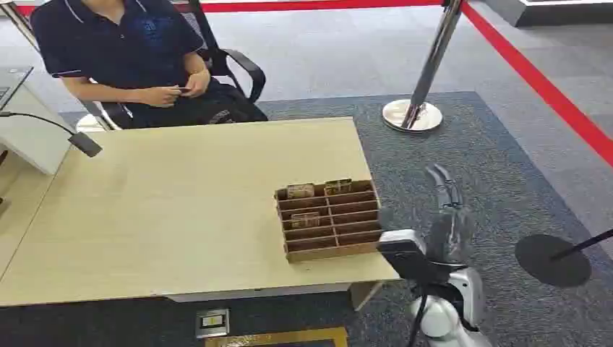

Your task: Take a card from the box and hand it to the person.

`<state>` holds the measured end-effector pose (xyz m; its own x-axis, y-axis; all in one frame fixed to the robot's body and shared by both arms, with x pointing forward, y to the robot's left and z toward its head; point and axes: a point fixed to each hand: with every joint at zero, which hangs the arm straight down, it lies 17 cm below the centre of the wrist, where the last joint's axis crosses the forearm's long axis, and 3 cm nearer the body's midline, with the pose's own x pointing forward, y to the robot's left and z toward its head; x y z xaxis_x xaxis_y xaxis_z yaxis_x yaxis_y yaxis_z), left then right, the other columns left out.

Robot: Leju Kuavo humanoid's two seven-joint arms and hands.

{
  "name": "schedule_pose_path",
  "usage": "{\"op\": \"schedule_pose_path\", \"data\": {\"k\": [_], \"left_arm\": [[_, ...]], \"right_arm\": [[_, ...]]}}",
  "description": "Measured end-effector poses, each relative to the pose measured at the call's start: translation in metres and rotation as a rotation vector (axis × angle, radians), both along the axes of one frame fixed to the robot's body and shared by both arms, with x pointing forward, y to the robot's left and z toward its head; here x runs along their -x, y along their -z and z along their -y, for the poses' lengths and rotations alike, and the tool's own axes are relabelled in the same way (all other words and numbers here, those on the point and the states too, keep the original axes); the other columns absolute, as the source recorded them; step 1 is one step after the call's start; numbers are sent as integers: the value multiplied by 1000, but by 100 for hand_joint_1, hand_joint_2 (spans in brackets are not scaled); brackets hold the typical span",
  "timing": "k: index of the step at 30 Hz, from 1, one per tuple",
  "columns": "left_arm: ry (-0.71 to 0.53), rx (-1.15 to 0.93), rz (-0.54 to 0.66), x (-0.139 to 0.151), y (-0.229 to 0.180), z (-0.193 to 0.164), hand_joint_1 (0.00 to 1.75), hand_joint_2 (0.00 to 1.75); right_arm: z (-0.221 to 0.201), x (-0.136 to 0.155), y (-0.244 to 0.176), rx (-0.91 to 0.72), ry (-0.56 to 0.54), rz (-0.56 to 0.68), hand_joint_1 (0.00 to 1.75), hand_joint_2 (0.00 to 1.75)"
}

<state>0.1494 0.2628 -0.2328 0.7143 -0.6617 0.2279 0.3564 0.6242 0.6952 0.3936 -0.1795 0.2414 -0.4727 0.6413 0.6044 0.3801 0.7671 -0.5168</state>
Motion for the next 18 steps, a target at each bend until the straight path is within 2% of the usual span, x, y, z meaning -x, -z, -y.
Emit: {"op": "schedule_pose_path", "data": {"k": [4,9,18], "left_arm": [[6,0,1,-1,0,1,0,0],[6,-2,-6,-1,0,1,0,0],[-16,3,-17,2,1,1,0,0]], "right_arm": [[-38,-1,3,36,-97,-40,51,175],[-81,-8,25,126,-194,-158,51,175],[-108,-27,48,275,-202,-258,51,175]]}}
